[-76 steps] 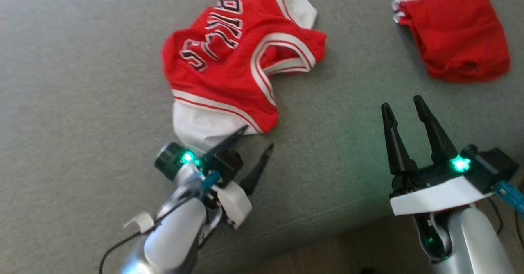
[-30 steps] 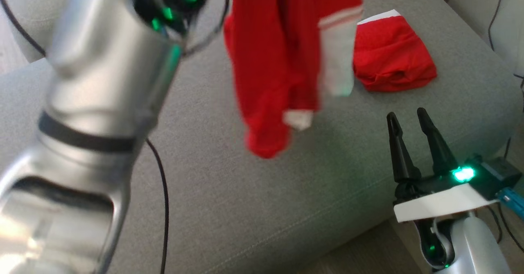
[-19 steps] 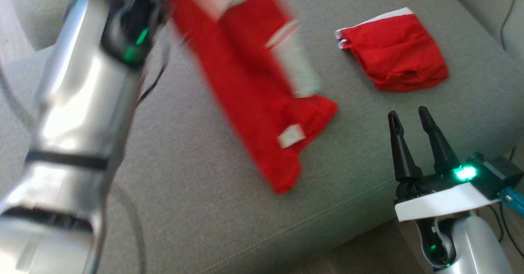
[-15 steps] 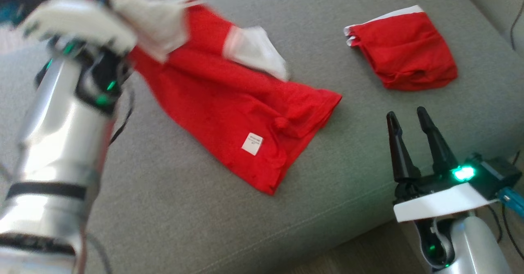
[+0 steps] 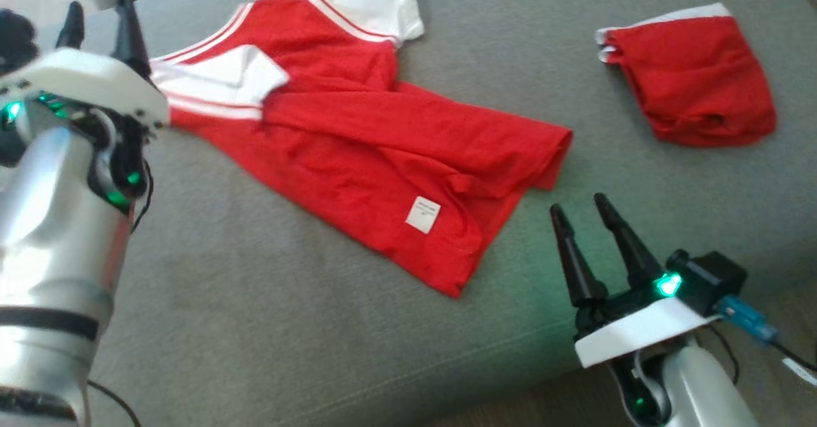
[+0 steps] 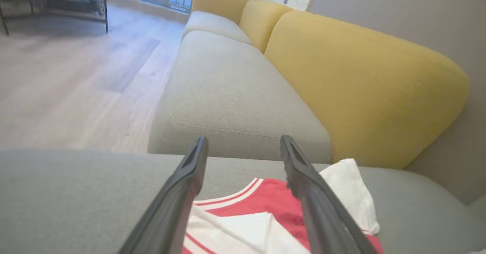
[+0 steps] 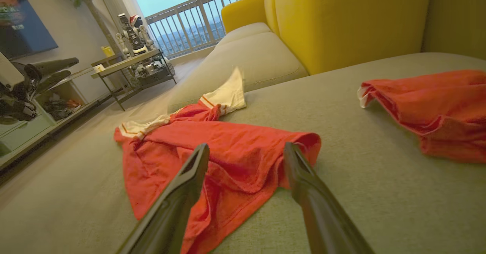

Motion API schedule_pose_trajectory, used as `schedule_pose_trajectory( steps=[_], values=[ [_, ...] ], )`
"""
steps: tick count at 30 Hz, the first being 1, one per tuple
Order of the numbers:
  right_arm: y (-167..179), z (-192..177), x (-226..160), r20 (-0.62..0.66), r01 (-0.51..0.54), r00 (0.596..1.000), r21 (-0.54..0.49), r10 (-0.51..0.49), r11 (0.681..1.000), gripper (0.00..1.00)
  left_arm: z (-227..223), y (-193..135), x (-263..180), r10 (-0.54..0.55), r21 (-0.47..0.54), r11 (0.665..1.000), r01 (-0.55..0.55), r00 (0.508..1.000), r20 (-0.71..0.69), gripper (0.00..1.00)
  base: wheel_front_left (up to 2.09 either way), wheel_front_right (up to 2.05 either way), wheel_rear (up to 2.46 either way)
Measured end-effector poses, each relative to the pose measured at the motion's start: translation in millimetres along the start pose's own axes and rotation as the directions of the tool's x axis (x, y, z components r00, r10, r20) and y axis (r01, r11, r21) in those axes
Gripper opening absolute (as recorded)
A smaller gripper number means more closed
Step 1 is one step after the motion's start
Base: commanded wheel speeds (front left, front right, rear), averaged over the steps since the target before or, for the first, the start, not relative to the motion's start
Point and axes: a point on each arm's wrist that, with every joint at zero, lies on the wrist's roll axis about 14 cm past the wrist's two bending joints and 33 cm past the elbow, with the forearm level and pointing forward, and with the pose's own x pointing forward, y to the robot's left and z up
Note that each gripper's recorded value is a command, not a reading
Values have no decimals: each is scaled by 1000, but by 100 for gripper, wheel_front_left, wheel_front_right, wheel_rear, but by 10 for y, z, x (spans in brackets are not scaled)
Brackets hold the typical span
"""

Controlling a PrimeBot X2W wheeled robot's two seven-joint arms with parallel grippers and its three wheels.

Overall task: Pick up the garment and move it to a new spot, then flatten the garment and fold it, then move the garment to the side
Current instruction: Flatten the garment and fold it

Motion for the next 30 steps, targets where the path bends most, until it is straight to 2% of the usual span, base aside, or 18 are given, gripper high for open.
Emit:
schedule_pose_trajectory(
  steps=[2,9,17,22,25,26,27,30],
  values=[
    [64,-108,31,-32,-20,999,5,20,1000,100,-22,36,-101,-17,79,997,16,1000,11,100,0,0,0],
    [65,-331,168,-100,-21,995,22,23,1000,100,-60,99,-600,-15,176,984,3,998,67,100,0,0,0],
    [-78,-592,505,-193,46,981,46,-36,998,100,-289,79,-1423,40,144,988,-52,996,83,100,0,0,0],
    [-118,-818,669,-284,103,956,72,-78,992,100,-231,60,-1706,77,128,987,-93,990,122,100,0,0,0],
    [-23,-990,727,-353,110,933,91,-71,990,100,-179,50,-1822,94,118,987,-112,985,145,100,0,0,0],
    [22,-1016,757,-366,100,928,85,-63,991,63,-170,42,-1864,100,115,986,-118,983,151,100,0,0,0],
    [59,-1024,799,-373,91,926,75,-56,993,0,-173,35,-1907,104,110,986,-122,983,153,100,0,0,0],
    [119,-924,975,-349,57,936,22,-45,998,0,-198,32,-2051,122,108,984,-140,981,153,100,0,0,0]
  ],
)
